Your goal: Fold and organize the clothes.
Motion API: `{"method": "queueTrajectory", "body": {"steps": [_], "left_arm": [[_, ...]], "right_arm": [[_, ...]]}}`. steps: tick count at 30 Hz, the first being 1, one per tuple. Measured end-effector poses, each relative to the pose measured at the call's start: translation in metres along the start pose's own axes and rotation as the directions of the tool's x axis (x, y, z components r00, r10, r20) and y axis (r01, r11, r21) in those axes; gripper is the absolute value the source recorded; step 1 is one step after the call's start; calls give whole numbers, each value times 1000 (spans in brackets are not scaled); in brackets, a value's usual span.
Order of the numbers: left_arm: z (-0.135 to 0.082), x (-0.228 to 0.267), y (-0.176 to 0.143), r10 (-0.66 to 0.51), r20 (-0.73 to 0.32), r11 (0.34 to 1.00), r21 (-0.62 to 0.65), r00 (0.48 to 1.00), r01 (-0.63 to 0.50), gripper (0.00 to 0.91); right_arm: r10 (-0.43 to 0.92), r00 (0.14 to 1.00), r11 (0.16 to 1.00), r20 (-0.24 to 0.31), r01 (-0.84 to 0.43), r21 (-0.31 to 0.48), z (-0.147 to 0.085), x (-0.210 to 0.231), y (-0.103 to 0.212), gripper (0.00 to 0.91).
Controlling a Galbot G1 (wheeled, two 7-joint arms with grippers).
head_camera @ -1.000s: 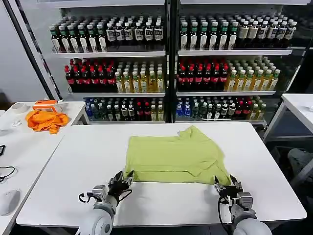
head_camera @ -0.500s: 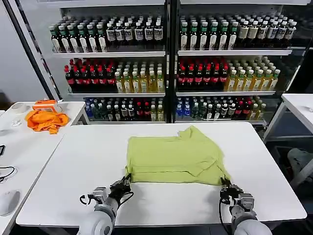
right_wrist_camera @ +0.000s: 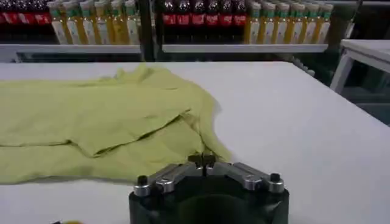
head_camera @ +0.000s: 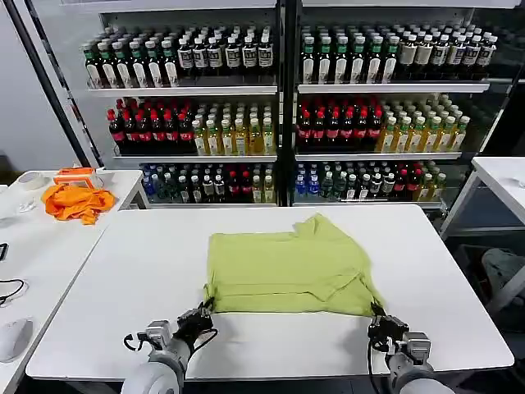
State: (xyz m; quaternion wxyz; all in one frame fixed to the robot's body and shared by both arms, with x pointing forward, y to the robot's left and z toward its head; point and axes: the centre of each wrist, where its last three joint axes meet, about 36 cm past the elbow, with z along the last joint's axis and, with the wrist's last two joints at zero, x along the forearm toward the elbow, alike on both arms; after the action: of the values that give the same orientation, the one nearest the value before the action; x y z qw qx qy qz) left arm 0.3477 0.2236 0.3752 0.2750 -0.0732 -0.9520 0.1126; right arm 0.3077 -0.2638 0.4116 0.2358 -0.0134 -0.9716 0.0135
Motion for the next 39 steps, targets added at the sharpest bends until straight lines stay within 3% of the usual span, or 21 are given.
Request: {"method": "queueTrajectory", "body": {"steps": [15,16,17,18,19,27,37,38,39], "left_arm": [[10,47,7,-8,-27,999,-32,1000,7,20],[11,49,8,-10,-28,999,-36,1000,9,20],[11,50,8,-10,-29,999,-37,1000,9,20],[11,51,8,-11,-31,999,-38,999,9,20],[11,52,9,-12,-31,999,-40,999,11,20],[10,51,13,-23,-33,998,-56,999,21,20],[10,46,17,-35,-33,997,-65,999,33,20],[10,46,17,-35,-33,997,-64,999,33,20],[10,46,17,-36,-33,997,-64,999,34,20]], "right_arm": [[2,1000,999,-26,-1,44,7,55,10,0],[6,1000,999,-28,-5,50,8,57,9,30],[9,1000,998,-29,-8,55,8,58,9,605],[13,999,998,-30,-11,58,8,58,8,806],[17,999,998,-30,-15,62,7,58,7,907],[24,1000,997,-12,-23,67,1,44,-1,907],[1,1000,1000,-24,-1,3,4,8,-1,907],[-1,1000,1000,-27,1,-3,5,4,-1,665],[-4,1000,1000,-29,4,-11,6,1,0,484]]}}
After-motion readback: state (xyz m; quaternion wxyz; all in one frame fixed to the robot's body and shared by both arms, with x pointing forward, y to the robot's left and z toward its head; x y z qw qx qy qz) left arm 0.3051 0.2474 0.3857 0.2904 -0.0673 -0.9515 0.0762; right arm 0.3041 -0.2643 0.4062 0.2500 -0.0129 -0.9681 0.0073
